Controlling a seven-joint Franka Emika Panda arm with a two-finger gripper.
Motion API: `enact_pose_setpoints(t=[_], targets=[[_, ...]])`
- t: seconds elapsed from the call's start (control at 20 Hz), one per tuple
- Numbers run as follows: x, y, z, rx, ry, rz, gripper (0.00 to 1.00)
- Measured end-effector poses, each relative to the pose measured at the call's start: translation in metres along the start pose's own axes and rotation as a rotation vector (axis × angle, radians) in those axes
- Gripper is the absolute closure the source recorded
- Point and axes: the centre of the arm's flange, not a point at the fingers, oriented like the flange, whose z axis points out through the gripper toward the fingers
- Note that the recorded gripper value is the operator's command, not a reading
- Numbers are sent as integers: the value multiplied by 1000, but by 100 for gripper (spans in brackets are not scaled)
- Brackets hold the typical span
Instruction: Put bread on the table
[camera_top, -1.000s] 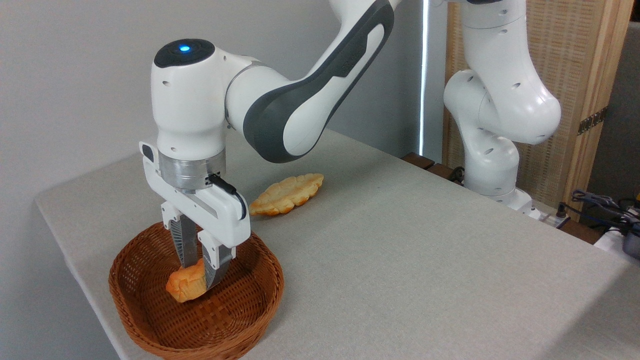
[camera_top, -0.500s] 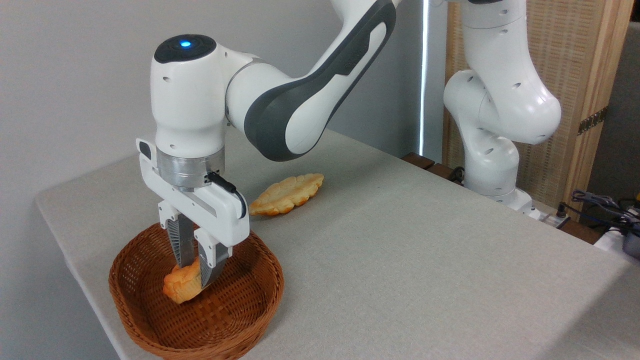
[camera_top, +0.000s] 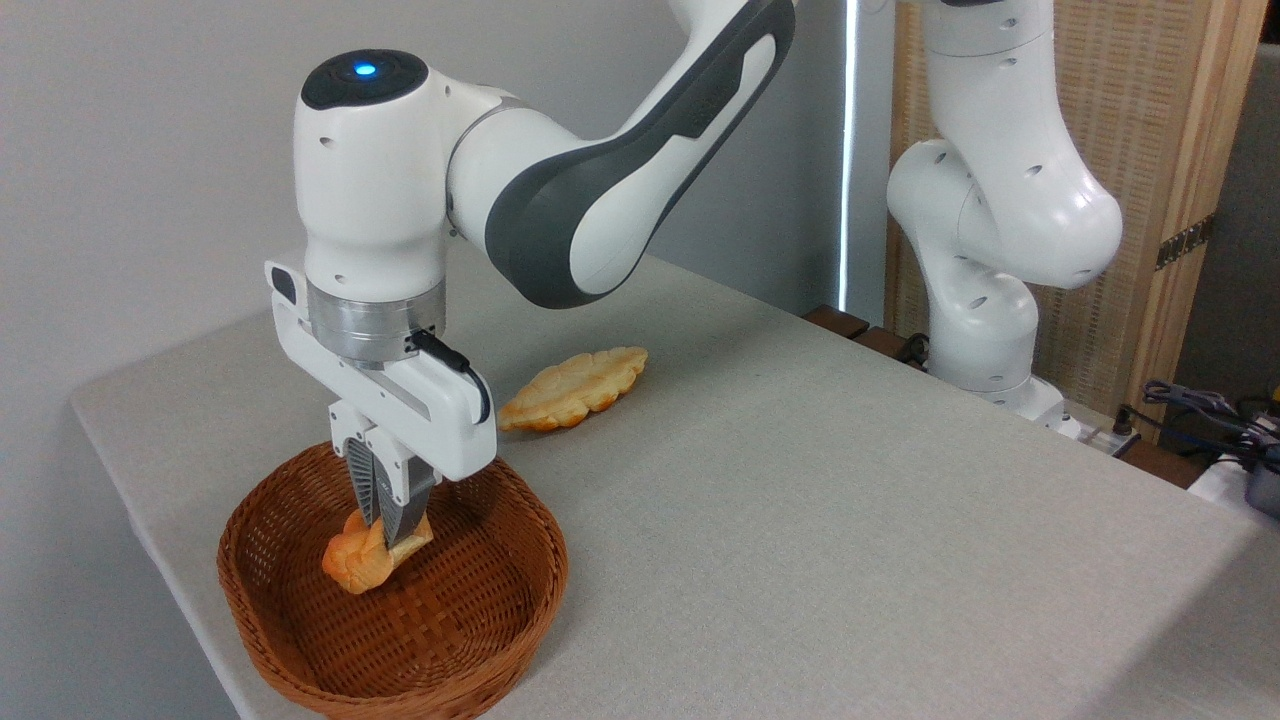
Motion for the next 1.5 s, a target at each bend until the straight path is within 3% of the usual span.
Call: enact_pose_setpoints(t=[0.1, 0.25, 0.4, 0.5, 0.6, 0.7, 0.75, 0.8, 0.85, 0.95, 1.0, 1.5], targets=[[0, 2, -11, -19, -8, -5, 100], [-12, 6, -62, -58, -13, -8, 100], [-51, 3, -121, -93, -12, 49, 99], [-91, 4, -139, -123, -18, 119, 96], [-131, 16, -134, -177, -47, 213, 91], [-158, 29, -112, -196, -111, 291, 80], [-166, 36, -98, -201, -153, 323, 61], [-170, 42, -86, -207, -182, 342, 30], [-171, 48, -77, -212, -201, 357, 18], [-168, 57, -63, -218, -218, 381, 4], [-166, 60, -58, -221, -222, 388, 1], [-166, 62, -51, -225, -230, 391, 0]])
